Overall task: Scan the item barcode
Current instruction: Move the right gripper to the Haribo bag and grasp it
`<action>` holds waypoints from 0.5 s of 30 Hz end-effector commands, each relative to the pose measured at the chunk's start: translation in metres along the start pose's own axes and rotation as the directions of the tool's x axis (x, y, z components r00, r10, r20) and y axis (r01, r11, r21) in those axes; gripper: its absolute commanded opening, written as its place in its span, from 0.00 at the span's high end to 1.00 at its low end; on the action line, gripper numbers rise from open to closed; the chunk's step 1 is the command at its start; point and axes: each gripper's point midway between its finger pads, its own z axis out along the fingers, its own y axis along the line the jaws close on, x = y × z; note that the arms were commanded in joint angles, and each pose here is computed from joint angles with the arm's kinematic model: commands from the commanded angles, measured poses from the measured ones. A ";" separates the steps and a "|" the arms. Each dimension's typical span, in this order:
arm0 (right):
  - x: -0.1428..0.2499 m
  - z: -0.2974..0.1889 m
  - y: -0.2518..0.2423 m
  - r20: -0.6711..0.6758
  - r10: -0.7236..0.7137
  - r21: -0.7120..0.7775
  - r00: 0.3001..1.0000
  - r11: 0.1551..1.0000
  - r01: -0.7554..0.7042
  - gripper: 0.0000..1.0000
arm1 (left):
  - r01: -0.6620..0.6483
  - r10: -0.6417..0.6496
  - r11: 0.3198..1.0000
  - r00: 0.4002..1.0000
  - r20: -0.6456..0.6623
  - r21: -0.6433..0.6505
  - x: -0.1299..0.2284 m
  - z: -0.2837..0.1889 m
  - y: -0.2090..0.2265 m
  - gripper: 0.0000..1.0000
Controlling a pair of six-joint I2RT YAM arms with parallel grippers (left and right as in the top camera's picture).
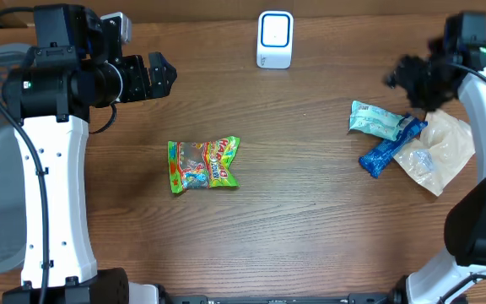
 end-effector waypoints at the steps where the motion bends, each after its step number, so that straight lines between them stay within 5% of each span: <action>1: 0.040 0.010 0.086 -0.070 -0.170 -0.220 0.983 0.964 0.151 0.17 | 0.007 -0.007 1.000 1.000 0.002 0.005 0.000 0.000 -0.003 0.00; 10: 0.201 0.116 0.177 -0.344 -0.394 -0.294 0.852 0.907 0.301 0.16 | 0.007 -0.007 1.000 1.000 0.002 0.005 0.000 0.000 -0.003 0.00; 15: 0.254 0.143 0.204 -0.354 -0.443 -0.278 0.824 0.891 0.359 0.18 | 0.007 -0.007 1.000 1.000 0.002 0.005 0.000 0.000 -0.003 0.00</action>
